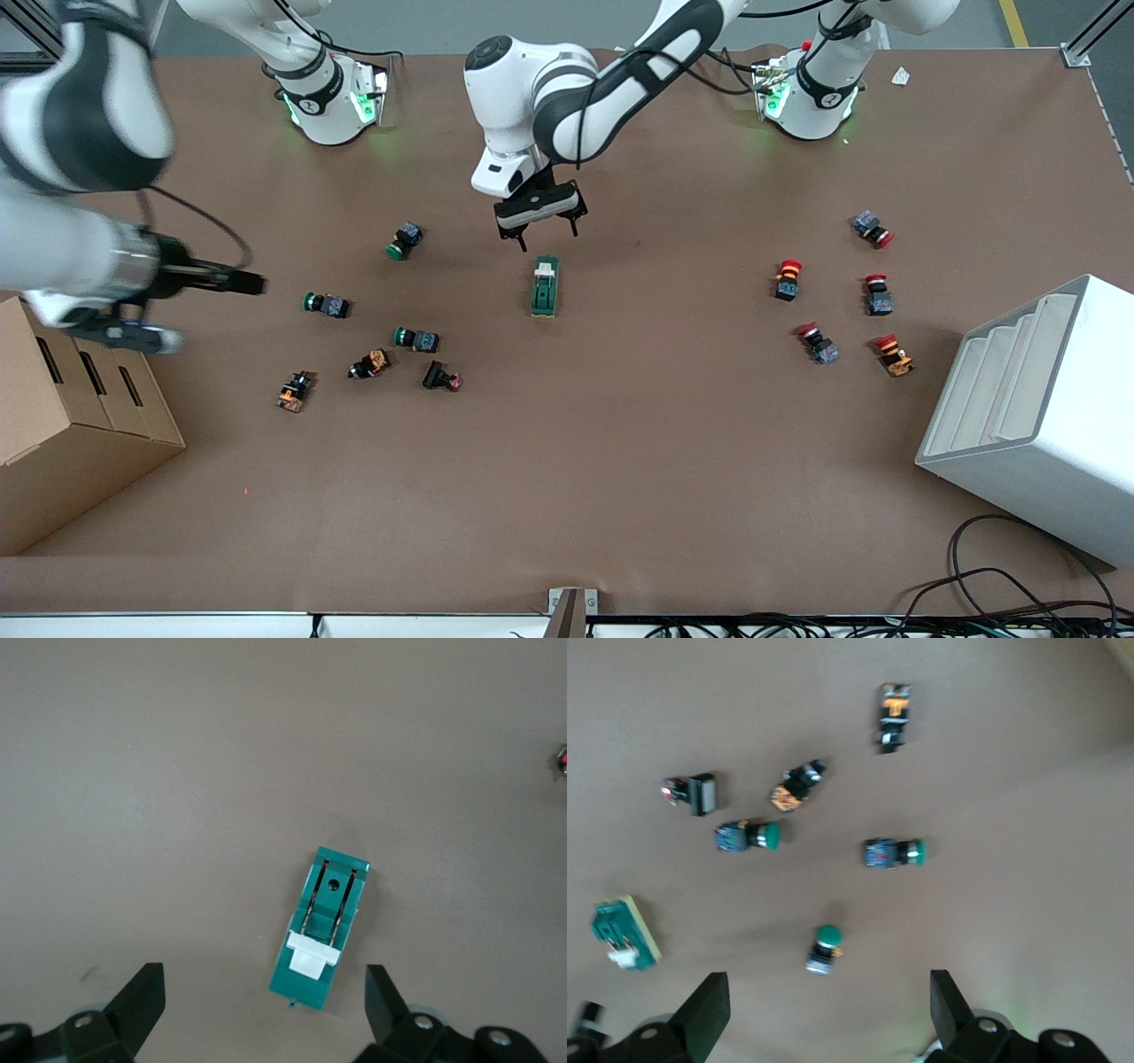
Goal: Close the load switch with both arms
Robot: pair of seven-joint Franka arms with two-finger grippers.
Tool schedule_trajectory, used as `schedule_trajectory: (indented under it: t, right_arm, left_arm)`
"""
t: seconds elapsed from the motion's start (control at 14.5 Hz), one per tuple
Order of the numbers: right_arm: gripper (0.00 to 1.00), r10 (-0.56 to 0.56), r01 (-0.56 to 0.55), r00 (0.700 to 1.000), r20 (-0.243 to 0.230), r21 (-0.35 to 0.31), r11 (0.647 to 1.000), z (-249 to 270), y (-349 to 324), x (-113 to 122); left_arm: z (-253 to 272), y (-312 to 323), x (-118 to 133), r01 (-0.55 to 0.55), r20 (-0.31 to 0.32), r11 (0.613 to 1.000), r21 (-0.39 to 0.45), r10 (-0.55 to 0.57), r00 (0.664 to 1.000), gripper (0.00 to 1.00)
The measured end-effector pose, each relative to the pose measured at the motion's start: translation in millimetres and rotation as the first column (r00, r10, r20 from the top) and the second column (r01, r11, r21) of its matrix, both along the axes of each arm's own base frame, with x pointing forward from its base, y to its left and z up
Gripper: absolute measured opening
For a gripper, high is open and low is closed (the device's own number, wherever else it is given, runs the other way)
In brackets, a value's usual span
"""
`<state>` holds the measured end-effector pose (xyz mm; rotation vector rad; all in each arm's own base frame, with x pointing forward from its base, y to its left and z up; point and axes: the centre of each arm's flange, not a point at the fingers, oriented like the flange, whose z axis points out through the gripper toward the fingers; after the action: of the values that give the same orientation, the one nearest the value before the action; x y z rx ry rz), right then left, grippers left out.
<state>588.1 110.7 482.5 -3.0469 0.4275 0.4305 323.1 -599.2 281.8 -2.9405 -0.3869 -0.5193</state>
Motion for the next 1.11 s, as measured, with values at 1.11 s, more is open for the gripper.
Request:
schedule_trajectory:
  t: [1.11]
  right_arm:
    - [1.00,-0.303,0.304,0.952,-0.054,0.013,0.953,-224.0,258.8,-86.2]
  left_arm:
    - [-122.5,14.4,-77.9,0.149,0.442,0.988,-0.039,-0.117,0.889,0.98]
